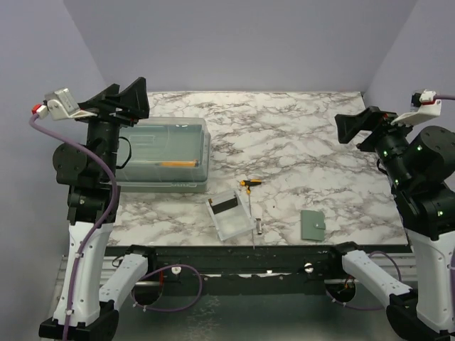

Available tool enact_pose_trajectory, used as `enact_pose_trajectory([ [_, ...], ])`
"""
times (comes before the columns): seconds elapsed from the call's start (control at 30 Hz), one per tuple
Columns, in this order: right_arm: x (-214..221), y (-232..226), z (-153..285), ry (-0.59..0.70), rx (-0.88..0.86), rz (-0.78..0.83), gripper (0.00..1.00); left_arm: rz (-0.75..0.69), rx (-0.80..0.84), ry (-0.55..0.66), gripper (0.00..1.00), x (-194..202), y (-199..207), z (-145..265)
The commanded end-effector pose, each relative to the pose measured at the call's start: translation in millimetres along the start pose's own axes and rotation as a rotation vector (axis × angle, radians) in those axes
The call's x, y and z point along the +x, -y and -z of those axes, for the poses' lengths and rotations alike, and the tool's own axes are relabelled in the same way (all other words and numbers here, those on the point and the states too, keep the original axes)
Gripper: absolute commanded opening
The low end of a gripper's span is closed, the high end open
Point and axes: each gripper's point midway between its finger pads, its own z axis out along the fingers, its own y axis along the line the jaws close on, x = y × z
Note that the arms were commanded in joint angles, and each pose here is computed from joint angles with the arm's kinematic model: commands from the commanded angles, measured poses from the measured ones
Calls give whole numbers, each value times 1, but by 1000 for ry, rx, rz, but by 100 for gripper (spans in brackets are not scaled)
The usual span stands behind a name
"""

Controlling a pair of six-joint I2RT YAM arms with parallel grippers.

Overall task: Put the credit cards into the card holder
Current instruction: Move the card holder to the center of the board.

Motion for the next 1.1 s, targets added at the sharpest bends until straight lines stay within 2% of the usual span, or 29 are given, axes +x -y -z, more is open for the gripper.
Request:
enact_pose_trajectory([
  [0.0, 40, 22, -18, -142, 111, 6, 100, 15, 65, -127, 99, 21, 14, -7],
  [0.13, 86, 37, -38, -306, 195, -6, 100, 59, 105, -272, 99, 56, 17, -14],
  [0.27, 142, 49, -45, -432, 275, -108, 100, 133, 170, -416, 99, 92, 25, -18],
  [0.37, 185, 63, -38, -523, 374, -197, 100, 205, 227, -529, 99, 118, 32, -17],
  [0.57, 263, 103, 0, -663, 689, -358, 100, 329, 299, -738, 99, 176, 51, -7],
  [0.73, 298, 108, 29, -734, 780, -458, 100, 304, 320, -809, 99, 216, 71, 11],
  [0.9, 338, 125, 69, -794, 1009, -545, 100, 287, 399, -874, 99, 241, 105, 32],
  [1.07, 373, 123, 88, -900, 1035, -581, 100, 272, 468, -956, 99, 271, 136, 59],
])
